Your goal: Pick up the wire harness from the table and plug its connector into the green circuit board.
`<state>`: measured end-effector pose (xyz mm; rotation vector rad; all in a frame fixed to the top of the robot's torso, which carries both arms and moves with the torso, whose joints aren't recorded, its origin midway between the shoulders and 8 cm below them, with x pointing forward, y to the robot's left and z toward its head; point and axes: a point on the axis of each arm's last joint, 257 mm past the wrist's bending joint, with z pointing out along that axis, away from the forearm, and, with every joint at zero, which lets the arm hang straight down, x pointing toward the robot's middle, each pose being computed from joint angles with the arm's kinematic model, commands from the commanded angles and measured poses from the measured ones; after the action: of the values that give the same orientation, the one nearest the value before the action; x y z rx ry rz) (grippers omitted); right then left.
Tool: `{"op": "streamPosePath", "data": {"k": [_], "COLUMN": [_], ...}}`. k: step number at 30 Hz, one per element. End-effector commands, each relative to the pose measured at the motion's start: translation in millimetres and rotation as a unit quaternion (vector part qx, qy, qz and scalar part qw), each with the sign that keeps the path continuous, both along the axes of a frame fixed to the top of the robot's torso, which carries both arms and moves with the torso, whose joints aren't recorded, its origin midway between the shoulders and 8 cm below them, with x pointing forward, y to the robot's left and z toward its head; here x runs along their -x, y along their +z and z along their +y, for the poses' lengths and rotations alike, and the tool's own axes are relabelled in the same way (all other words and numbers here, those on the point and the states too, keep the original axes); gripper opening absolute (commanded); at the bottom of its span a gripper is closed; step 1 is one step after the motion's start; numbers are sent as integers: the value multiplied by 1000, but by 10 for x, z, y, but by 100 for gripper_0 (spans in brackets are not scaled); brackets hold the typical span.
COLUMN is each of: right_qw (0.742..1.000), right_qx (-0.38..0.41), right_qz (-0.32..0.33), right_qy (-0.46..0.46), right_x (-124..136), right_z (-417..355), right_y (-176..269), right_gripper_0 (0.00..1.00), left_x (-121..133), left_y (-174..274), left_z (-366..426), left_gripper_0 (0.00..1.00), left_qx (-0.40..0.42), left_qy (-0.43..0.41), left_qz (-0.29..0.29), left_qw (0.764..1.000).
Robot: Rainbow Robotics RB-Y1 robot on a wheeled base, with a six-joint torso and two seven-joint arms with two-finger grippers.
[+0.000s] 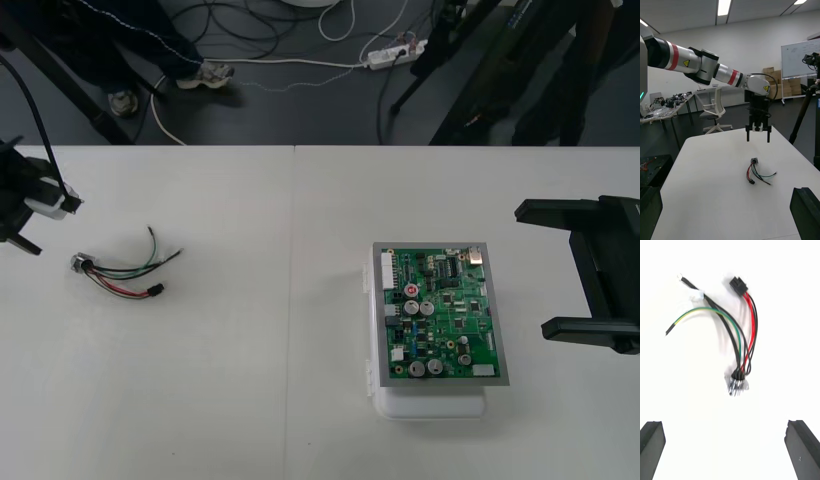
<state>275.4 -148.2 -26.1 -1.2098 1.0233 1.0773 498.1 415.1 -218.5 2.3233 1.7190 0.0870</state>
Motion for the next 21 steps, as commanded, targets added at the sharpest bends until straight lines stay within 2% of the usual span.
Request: {"op": "streamPosePath", "data": {"k": [1, 21], "right_qw": [999, 999], "right_qx": [-1, -7], "right_qz": [-42, -49], "right_qy": [-4, -4], "right_x": [33, 35], "right_z": [-8, -17], "right_y": [103, 99], "right_gripper_0": [100, 100], "left_x": [-10, -123], "left_y": [-126, -655], "left_z": [8, 202], "left_gripper_0": [94, 94], "left_qx": [-7, -14], "left_qy": [-58, -107], "left_qz": [4, -43], "left_qw": [998, 993]}}
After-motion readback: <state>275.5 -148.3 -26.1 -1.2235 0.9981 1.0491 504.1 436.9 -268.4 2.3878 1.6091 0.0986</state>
